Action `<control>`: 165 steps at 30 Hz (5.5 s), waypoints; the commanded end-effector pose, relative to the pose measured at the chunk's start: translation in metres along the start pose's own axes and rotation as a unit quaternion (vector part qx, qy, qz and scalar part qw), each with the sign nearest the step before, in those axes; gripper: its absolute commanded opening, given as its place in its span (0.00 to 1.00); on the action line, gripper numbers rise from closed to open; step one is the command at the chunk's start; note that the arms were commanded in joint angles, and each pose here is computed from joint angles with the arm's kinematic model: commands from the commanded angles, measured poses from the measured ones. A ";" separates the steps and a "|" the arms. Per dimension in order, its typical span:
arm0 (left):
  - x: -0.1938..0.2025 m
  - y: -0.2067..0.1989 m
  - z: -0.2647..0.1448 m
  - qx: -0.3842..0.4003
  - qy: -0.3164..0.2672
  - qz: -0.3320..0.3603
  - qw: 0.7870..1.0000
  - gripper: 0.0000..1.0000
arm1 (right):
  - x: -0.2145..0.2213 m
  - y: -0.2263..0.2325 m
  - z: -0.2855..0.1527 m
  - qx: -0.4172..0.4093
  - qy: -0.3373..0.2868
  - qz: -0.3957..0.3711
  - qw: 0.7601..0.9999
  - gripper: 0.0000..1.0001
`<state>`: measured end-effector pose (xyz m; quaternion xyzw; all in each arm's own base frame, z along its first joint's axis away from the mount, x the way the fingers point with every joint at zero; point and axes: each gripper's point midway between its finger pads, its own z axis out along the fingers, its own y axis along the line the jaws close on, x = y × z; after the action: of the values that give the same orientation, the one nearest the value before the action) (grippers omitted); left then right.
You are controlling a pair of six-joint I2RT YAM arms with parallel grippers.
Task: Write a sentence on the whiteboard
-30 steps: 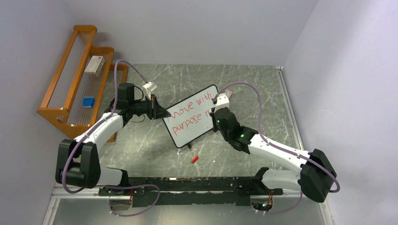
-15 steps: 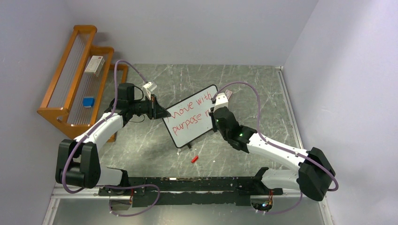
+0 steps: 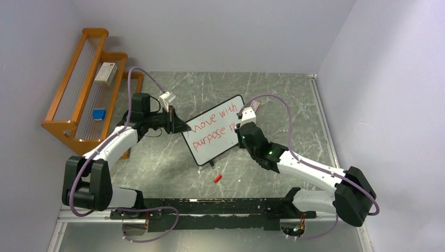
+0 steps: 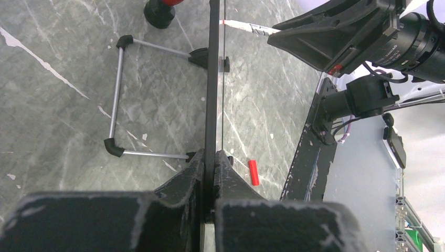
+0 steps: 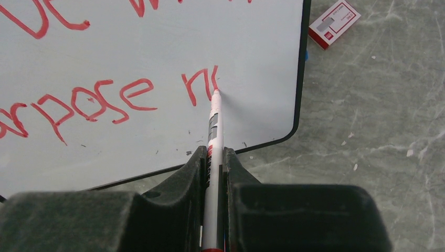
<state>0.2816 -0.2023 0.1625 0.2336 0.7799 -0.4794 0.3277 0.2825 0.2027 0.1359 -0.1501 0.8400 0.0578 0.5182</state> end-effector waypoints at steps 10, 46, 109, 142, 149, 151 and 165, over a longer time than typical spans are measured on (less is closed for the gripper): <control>0.042 0.023 0.005 -0.050 0.057 -0.042 0.996 0.05 | 0.003 -0.016 0.000 0.034 -0.002 0.000 0.999 0.00; 0.042 0.022 0.006 -0.048 0.058 -0.038 0.996 0.05 | -0.034 -0.003 0.010 0.010 -0.038 0.003 0.999 0.00; 0.042 0.023 0.005 -0.054 0.058 -0.038 0.996 0.05 | -0.002 -0.020 0.006 0.038 -0.009 0.003 0.999 0.00; 0.042 0.023 0.005 -0.055 0.058 -0.037 0.996 0.05 | -0.005 -0.018 0.005 0.020 -0.005 0.014 1.000 0.00; 0.042 0.023 0.005 -0.055 0.058 -0.037 0.996 0.05 | 0.002 -0.017 0.005 0.017 0.005 0.014 1.000 0.00; 0.042 0.023 0.005 -0.055 0.058 -0.037 0.996 0.05 | 0.003 -0.017 0.004 0.014 0.007 0.015 1.000 0.00; 0.042 0.023 0.005 -0.056 0.058 -0.037 0.996 0.05 | 0.013 -0.016 0.001 0.008 0.018 0.024 1.000 0.00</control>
<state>0.2811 -0.2027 0.1622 0.2353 0.7816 -0.4768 0.3261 0.2876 0.1883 0.1315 -0.1321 0.8485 0.0524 0.5097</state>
